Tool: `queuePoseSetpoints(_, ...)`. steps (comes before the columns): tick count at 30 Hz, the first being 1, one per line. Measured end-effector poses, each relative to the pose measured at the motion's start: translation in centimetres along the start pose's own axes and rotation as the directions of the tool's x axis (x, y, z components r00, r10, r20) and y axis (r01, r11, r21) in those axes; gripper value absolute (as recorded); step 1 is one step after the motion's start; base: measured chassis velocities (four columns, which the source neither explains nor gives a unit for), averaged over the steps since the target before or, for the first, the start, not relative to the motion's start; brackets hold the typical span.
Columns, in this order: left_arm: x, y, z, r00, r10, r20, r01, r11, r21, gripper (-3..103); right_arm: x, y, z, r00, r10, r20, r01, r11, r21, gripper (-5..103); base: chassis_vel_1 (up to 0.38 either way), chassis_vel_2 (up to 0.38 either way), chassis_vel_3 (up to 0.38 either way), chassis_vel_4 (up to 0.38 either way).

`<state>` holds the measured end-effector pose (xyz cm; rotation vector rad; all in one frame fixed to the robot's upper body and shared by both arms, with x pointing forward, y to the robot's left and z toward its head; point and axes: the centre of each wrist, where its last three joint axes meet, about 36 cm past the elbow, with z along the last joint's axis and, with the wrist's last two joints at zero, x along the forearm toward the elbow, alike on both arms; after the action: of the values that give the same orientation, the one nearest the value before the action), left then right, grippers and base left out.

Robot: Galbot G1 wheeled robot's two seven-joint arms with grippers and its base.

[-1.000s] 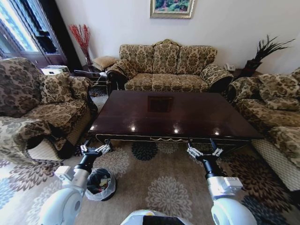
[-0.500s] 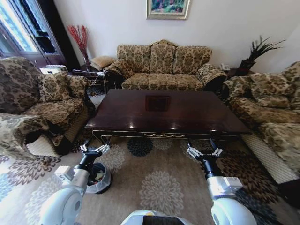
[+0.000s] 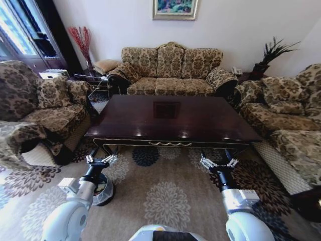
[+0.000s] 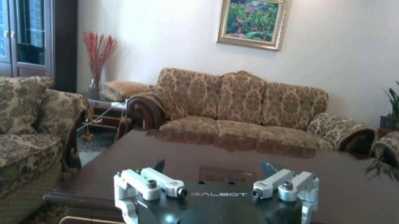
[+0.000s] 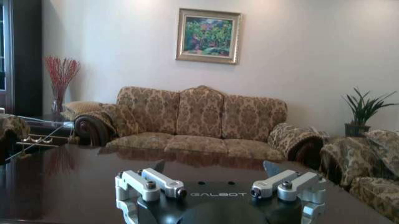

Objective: Move to the front of the table and place the trash on the table into the trash bin.

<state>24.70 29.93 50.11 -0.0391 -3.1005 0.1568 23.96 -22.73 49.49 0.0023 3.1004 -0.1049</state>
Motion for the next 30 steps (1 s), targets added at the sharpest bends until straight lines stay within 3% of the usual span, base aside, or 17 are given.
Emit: queuePoseSetpoints(30,0.0,-0.02,-0.01,1.0,0.001,0.0,-0.001,1.0,0.0,100,0.0,-0.01,0.0,1.0,0.0,0.0,0.0,1.0,0.0,100,-0.038,-0.037,0.031,0.036)
